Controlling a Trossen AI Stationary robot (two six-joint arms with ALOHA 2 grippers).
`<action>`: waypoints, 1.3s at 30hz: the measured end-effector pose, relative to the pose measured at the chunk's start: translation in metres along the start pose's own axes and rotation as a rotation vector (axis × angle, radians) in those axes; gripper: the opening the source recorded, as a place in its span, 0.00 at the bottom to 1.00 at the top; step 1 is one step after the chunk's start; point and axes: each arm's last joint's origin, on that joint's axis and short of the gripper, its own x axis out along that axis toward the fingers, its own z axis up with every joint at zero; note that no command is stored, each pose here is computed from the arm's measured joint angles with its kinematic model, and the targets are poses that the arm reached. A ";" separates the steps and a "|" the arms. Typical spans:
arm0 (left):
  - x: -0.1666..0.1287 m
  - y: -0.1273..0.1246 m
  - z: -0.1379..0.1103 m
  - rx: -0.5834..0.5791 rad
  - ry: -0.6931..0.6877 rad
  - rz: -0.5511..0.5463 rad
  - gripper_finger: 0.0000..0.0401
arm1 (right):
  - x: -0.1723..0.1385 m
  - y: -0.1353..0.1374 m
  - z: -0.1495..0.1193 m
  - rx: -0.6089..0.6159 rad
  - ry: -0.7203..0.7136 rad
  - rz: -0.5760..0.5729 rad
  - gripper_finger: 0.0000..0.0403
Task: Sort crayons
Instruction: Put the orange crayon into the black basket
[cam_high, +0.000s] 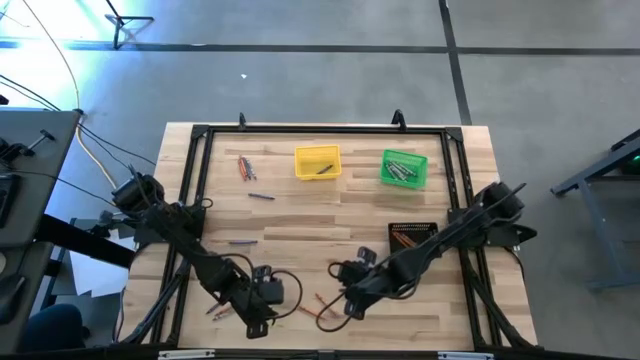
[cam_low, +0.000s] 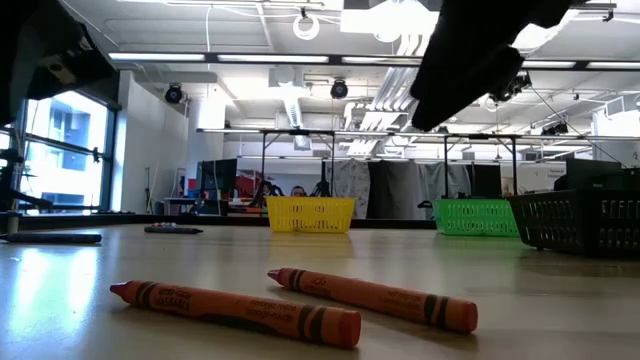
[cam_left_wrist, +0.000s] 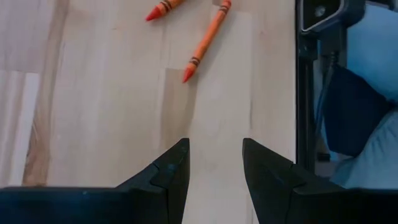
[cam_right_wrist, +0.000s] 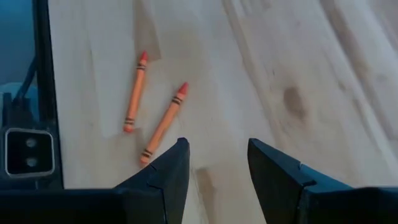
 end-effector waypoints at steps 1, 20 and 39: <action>0.000 -0.002 -0.001 0.005 -0.004 -0.008 0.33 | 0.004 0.002 0.000 0.012 0.005 -0.005 0.39; -0.007 -0.024 -0.025 0.090 0.026 -0.052 0.33 | 0.077 0.039 0.001 0.166 0.065 -0.032 0.39; -0.011 -0.032 -0.036 0.132 0.049 -0.079 0.33 | 0.092 0.038 -0.006 0.210 0.135 -0.180 0.34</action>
